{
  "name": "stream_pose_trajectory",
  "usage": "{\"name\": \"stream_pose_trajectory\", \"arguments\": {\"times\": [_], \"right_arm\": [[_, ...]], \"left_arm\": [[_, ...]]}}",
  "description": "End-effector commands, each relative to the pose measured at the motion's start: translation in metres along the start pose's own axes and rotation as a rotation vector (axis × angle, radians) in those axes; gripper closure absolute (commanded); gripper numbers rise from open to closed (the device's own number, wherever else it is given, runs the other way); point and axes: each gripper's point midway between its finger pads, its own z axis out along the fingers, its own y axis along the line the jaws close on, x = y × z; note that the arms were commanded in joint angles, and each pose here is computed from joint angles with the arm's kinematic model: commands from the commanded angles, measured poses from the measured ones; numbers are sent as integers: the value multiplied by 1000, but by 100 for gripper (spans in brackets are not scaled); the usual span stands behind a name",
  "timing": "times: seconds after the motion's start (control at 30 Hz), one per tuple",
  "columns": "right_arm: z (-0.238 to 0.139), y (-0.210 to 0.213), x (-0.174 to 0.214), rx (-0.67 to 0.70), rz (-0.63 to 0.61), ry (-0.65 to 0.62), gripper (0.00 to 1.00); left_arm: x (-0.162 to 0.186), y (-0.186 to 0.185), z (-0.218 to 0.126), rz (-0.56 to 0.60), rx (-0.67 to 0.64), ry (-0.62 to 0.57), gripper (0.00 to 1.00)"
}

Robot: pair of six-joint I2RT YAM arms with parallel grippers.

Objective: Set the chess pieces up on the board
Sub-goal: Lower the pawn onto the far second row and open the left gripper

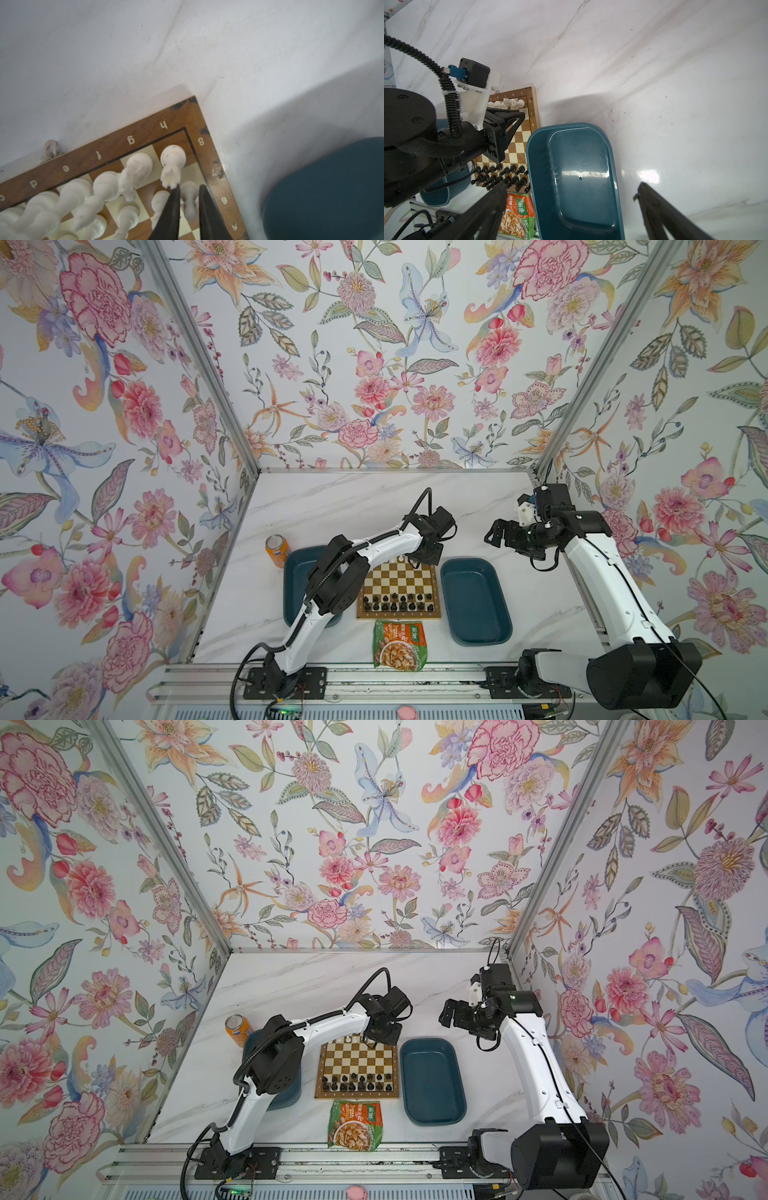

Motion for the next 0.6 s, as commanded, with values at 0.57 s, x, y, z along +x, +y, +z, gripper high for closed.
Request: {"name": "stream_pose_trajectory", "arguments": {"times": [0.57], "right_arm": [[1, -1, -1, 3, -9, 13, 1]], "left_arm": [[-24, -9, -24, 4, 47, -42, 71]]}}
